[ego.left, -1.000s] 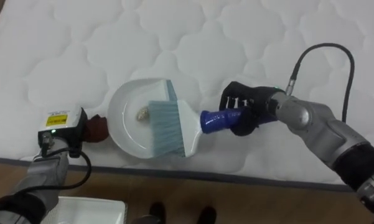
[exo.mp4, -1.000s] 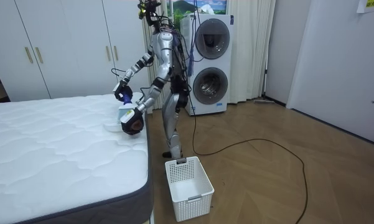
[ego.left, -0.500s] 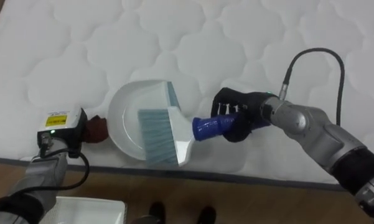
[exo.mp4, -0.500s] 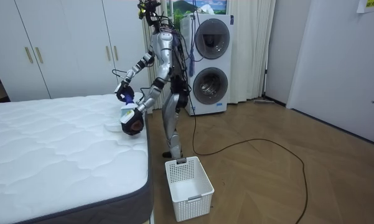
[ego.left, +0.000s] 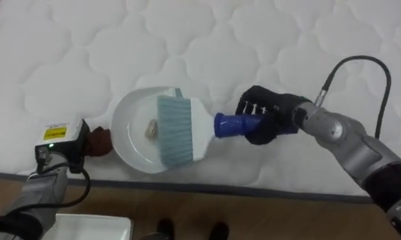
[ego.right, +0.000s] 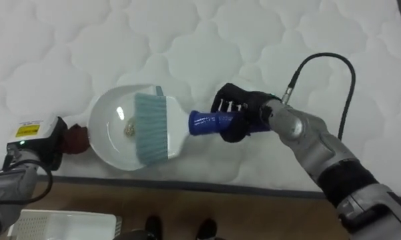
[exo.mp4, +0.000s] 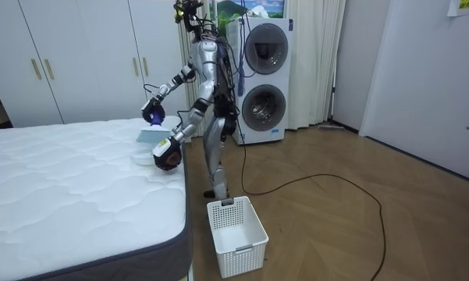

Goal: Clean bed

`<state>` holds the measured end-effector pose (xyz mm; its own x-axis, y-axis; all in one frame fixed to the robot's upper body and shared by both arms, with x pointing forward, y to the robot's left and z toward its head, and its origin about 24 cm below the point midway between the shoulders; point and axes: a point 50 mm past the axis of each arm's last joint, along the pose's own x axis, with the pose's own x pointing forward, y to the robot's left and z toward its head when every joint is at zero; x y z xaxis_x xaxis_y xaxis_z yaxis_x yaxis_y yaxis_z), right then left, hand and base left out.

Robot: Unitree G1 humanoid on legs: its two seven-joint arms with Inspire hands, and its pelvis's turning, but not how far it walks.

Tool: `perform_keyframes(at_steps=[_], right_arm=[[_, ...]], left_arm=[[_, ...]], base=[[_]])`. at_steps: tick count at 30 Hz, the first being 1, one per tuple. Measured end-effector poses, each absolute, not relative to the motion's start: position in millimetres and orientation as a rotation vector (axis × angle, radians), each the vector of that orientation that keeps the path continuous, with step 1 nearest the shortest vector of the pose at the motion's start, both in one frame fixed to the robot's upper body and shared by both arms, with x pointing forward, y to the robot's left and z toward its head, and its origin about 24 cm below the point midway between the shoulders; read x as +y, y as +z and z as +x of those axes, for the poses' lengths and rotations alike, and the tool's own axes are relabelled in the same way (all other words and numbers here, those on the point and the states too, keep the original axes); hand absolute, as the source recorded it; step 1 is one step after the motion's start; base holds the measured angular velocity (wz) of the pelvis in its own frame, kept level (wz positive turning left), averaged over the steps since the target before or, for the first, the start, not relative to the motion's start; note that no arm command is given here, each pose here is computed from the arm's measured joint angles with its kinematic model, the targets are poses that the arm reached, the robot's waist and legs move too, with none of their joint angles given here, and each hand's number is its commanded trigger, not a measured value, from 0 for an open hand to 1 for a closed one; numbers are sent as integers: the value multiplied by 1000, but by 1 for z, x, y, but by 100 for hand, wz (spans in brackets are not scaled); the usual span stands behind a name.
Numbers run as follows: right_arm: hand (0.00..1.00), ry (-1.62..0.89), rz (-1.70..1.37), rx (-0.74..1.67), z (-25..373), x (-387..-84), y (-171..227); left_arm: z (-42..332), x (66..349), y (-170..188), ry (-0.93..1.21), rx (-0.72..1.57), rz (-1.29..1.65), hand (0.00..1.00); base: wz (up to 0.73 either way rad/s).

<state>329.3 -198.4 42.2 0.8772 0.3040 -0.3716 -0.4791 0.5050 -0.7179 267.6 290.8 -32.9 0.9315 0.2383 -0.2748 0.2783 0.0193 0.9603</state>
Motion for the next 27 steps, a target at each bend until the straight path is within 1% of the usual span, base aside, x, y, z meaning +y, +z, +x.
perform_keyframes(at_steps=[1,2,3,4,6,9,12,17,25,27], right_arm=[[54,447,-901,219,329,-205,41],[40,380,-850,245,327,-218,38],[0,315,-814,268,325,-231,36],[0,286,-805,278,322,-239,35],[0,164,-776,297,314,-266,36],[0,58,-730,323,304,-289,36],[0,-1,-652,317,300,-298,36],[0,-72,-581,303,296,-307,38],[0,-140,-487,317,287,-306,29],[0,-157,-476,319,283,-306,26]], left_arm=[[265,291,-35,-34,418,1564,100],[262,292,-37,-33,424,1560,100],[257,294,-40,-29,435,1558,100],[255,295,-41,-27,439,1557,100],[246,300,-43,-4,458,1546,100],[229,307,-50,18,511,1534,100],[222,309,-51,19,534,1534,100],[220,310,-43,36,520,1531,100],[209,307,-43,0,572,1516,100],[202,305,-48,-13,589,1500,100]], base=[[8],[11],[12],[10],[6],[-1],[6],[0],[16],[30]])
